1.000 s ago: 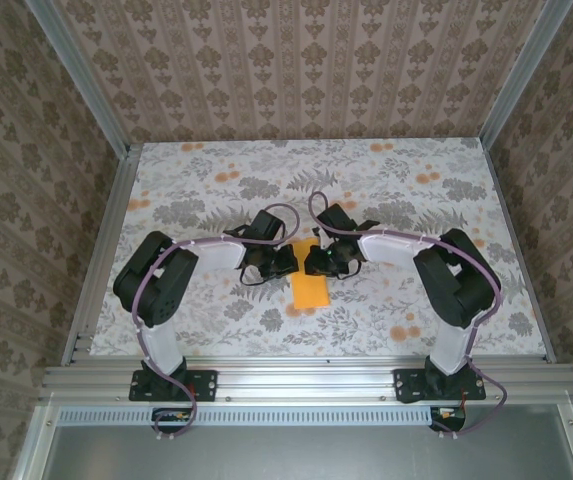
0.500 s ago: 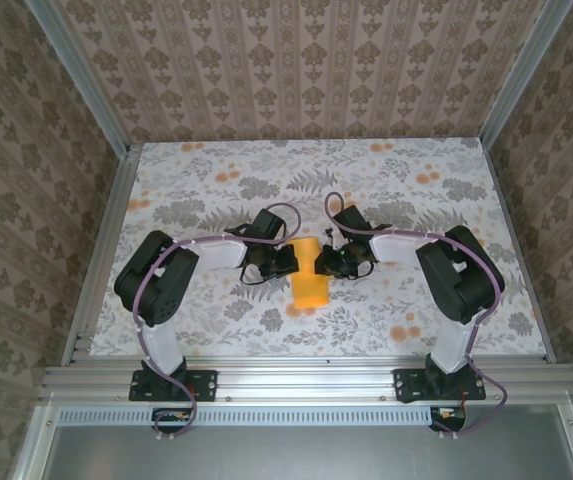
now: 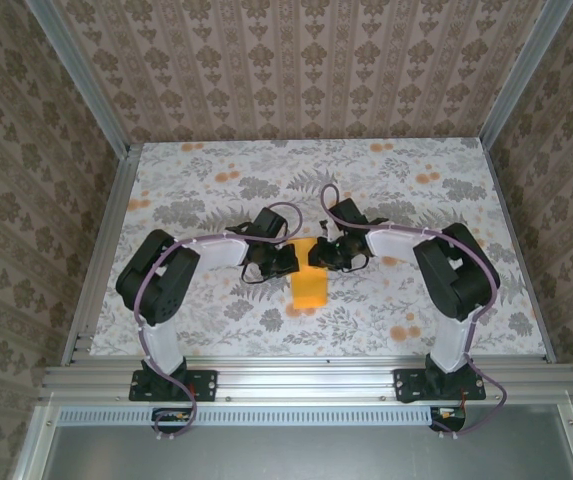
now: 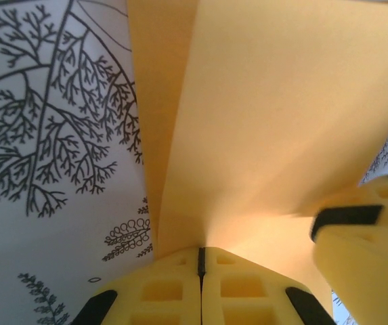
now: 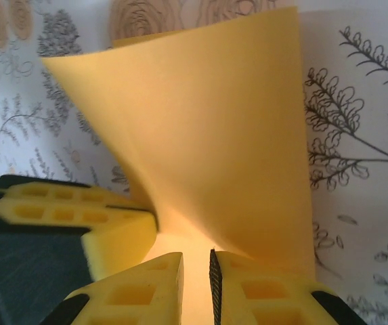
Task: Fold a paper plane with a square sheet of paper (pick it up from the middle)
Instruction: Fold the square sheet of paper in half at the center of the table.
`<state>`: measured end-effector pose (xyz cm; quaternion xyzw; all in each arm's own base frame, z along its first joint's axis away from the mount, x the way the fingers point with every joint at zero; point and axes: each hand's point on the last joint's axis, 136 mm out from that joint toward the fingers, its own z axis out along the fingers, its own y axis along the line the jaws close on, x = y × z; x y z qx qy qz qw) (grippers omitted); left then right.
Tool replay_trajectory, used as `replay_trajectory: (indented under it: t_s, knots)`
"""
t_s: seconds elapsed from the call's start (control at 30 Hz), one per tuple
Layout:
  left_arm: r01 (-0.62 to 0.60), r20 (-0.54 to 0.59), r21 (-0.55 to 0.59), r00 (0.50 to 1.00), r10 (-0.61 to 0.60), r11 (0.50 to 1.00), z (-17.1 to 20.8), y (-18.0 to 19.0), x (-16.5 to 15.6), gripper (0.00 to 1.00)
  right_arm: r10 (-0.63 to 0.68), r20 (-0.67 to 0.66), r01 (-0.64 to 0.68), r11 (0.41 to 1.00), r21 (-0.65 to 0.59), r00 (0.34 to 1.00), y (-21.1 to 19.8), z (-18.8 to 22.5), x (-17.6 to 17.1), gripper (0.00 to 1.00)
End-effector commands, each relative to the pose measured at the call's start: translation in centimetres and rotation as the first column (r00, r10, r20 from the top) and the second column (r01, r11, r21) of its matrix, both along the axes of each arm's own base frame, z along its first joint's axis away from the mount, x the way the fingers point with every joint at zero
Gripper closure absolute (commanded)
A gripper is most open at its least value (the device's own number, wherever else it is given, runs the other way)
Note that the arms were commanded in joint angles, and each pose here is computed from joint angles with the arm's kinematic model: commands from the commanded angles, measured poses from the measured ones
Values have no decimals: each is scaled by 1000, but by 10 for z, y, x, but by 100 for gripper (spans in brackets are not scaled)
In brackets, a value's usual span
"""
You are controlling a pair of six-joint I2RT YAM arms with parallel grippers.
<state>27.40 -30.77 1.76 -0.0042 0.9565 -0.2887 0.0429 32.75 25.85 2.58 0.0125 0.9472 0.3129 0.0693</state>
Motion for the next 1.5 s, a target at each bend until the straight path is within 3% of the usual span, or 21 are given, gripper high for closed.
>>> replay_trajectory:
  t_s: [0.0,0.2,0.47,0.7,0.9,1.1,1.27,1.47]
  knots:
    - [19,-102,193,995,1,981,-46,34,-27,94,-35,-46,34,999,-22,998,-8,-16,1,80]
    - [23,-105,207,994,-1,978,-48,38,-29,94,-116,-55,115,993,-13,992,-30,-23,5,80]
    - [34,-109,207,994,-11,978,-49,36,-29,94,-103,58,95,988,119,993,-1,31,27,80]
    - [39,-110,213,994,-16,976,-49,35,-29,94,-101,4,100,989,111,995,6,3,40,79]
    - [47,-113,223,993,-22,974,-49,37,-30,95,-164,-9,164,982,92,986,-16,-13,49,80]
    - [53,-114,231,993,-27,972,-50,39,-30,95,-216,42,211,973,93,976,-30,3,64,80]
    - [56,-112,229,993,-31,972,-50,37,-29,95,-188,84,175,974,144,979,-13,27,70,80]
    - [56,-113,230,993,-30,972,-50,37,-29,95,-181,16,177,975,137,983,-6,1,66,80]
